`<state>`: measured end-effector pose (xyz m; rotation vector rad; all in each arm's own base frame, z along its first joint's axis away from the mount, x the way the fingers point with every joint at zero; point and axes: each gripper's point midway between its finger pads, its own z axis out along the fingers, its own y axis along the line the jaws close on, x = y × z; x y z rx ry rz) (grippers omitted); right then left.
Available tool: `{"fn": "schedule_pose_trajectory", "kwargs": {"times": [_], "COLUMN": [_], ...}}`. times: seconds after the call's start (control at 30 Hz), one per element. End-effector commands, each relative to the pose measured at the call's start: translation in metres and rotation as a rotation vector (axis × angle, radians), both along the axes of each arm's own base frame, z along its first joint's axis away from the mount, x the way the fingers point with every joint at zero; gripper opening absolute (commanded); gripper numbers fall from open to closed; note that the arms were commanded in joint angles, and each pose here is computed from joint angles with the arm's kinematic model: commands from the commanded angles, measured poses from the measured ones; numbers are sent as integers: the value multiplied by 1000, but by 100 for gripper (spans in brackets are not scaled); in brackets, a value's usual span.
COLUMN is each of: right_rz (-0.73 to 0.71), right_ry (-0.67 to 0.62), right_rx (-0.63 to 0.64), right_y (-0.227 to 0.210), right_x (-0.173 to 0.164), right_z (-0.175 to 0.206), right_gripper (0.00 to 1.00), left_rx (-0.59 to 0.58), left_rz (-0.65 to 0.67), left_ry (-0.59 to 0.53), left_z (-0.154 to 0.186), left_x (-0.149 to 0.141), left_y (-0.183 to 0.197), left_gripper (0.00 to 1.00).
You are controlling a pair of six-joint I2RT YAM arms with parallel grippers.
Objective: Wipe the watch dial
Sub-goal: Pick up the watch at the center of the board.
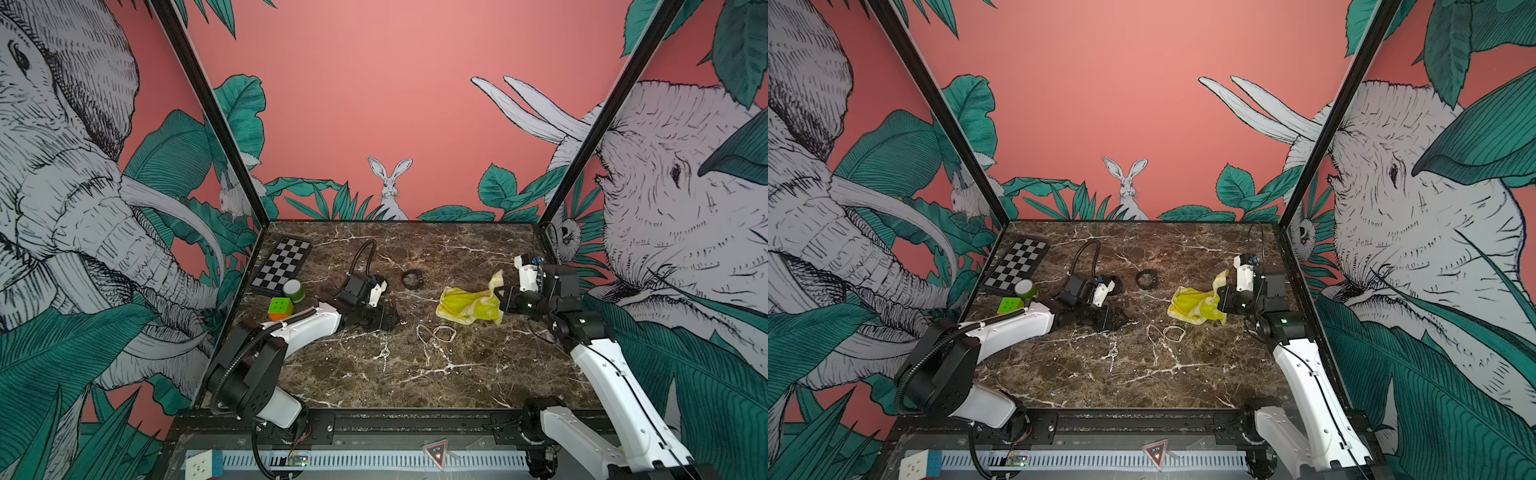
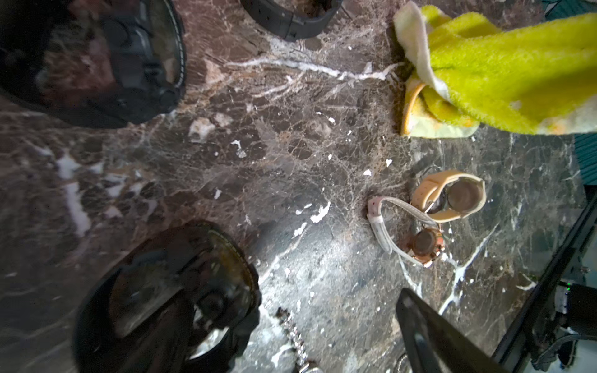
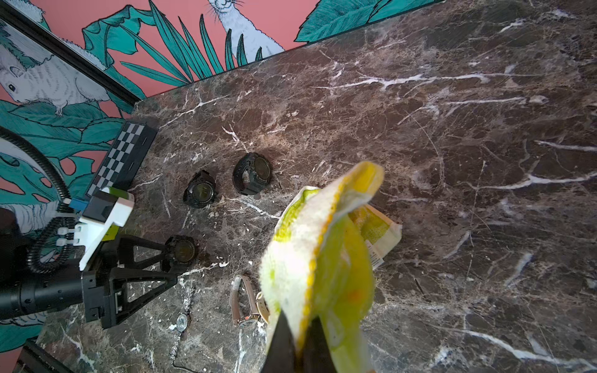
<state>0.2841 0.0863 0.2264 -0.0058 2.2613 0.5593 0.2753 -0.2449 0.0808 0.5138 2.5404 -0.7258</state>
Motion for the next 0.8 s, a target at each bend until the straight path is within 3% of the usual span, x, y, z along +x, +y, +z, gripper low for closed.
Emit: {"fn": "schedule_pose_trajectory", "kwargs": {"times": [0.0,0.13,0.27,0.43,0.63,0.77], "right_rz": [3,3,-3,-9,-18,-21], "right_ry": [-30,-30,-38,-44,-43,-44], "right_rx": [9,12,12,11,-3,-6], "right_y": [1,1,0,-1,-4,-4], "right_x": [1,2,3,3,1,1], "right_z": [8,10,16,21,23,23], "right_gripper": [1,1,2,2,3,3], "left_rx": [-36,-225,-95,-194,-117,-136], "left_rz": [-21,33,138,110,237,220], "left_ry": [-189,-390,-288,-173,-208,-365], "left_z": [32,80,72,65,65,97], "left_x": [1,5,19,27,43,42], "left_y": [9,8,25,11,31,38], "left_gripper": [99,99,99,99,99,99]}}
